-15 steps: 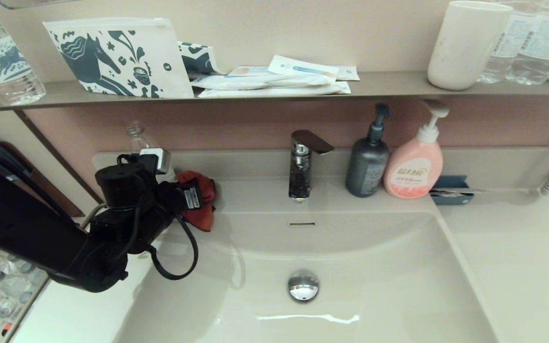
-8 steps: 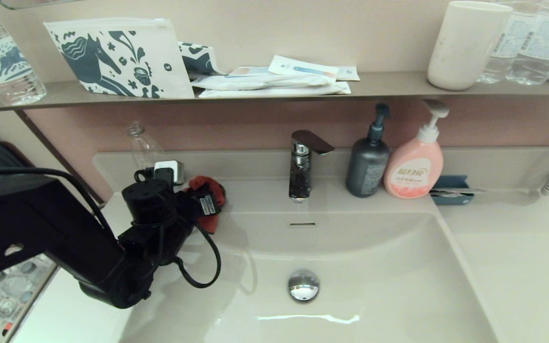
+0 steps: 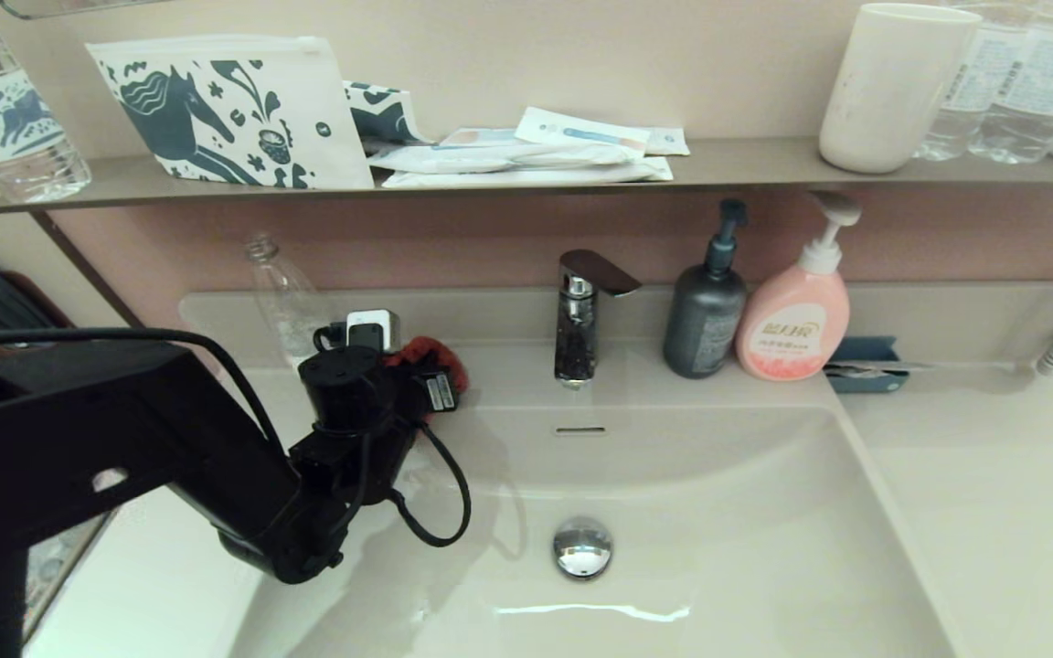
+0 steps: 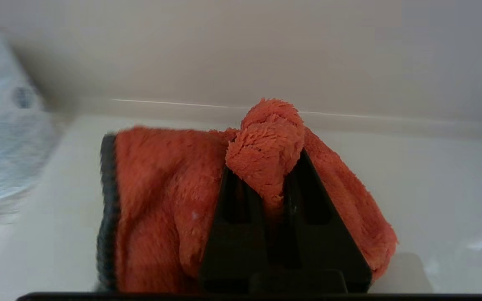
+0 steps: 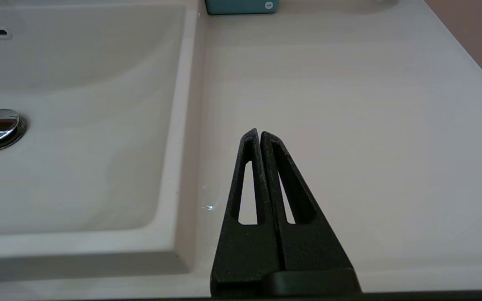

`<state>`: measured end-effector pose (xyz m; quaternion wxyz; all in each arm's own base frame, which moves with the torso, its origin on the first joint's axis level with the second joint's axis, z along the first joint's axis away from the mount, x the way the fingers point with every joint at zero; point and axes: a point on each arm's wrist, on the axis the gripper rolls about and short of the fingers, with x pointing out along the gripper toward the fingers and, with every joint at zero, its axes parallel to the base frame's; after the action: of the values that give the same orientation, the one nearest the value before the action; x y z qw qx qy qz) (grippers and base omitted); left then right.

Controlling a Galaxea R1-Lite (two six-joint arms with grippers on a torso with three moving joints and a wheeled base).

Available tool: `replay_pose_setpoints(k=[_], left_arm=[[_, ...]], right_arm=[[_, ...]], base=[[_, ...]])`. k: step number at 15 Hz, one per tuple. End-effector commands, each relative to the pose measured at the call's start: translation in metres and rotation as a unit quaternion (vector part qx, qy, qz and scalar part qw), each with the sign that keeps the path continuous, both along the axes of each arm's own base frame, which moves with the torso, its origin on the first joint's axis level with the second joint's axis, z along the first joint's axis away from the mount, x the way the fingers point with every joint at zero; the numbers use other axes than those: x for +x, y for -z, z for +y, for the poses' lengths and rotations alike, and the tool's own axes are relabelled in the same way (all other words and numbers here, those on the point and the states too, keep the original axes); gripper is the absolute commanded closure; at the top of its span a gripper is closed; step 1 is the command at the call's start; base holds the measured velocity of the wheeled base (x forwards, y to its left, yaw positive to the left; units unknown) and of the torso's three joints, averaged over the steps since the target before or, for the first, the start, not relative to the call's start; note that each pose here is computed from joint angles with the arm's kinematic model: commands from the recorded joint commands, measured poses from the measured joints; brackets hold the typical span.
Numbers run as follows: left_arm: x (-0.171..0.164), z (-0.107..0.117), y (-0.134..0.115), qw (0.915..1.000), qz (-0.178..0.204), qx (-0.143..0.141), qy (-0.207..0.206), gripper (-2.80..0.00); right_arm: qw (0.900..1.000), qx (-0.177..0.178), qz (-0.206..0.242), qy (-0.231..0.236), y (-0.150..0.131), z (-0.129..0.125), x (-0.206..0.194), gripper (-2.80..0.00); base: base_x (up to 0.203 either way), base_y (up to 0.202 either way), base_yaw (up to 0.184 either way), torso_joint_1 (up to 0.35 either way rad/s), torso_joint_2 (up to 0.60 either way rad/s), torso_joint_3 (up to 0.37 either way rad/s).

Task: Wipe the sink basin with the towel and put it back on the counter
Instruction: Wipe the sink

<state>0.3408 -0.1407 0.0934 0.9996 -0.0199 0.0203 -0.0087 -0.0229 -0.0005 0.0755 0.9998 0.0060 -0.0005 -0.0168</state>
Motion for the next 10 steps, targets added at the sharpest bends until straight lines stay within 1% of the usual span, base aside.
replay_pose_setpoints(k=[1,2,4,6,8,10], left_arm=[[0.003,-0.012,0.009,1.0000,0.004,0.002,0.005,0.00],[0.004,-0.017,0.009,1.0000,0.001,0.001,0.002,0.00],[0.009,-0.032,-0.001,0.9997,-0.023,-0.010,-0.006,0.00],[0.008,-0.050,-0.010,0.9990,-0.040,-0.018,0.000,0.00],[0.007,-0.065,-0.012,0.9988,-0.044,-0.021,0.007,0.00],[0.006,-0.076,-0.010,0.9990,-0.039,-0.019,0.010,0.00]], right_arm=[[1.000,0.000,0.000,0.000,0.000,0.000,0.000,0.00],[1.000,0.000,0.000,0.000,0.000,0.000,0.000,0.00],[1.000,0.000,0.000,0.000,0.000,0.000,0.000,0.00],[1.000,0.000,0.000,0.000,0.000,0.000,0.000,0.00],[1.000,0.000,0.000,0.000,0.000,0.000,0.000,0.00],[1.000,0.000,0.000,0.000,0.000,0.000,0.000,0.00]], base=[[0.000,0.000,0.000,0.000,0.00,0.000],[0.000,0.000,0.000,0.000,0.00,0.000],[0.000,0.000,0.000,0.000,0.00,0.000],[0.000,0.000,0.000,0.000,0.00,0.000],[0.000,0.000,0.000,0.000,0.00,0.000],[0.000,0.000,0.000,0.000,0.00,0.000]])
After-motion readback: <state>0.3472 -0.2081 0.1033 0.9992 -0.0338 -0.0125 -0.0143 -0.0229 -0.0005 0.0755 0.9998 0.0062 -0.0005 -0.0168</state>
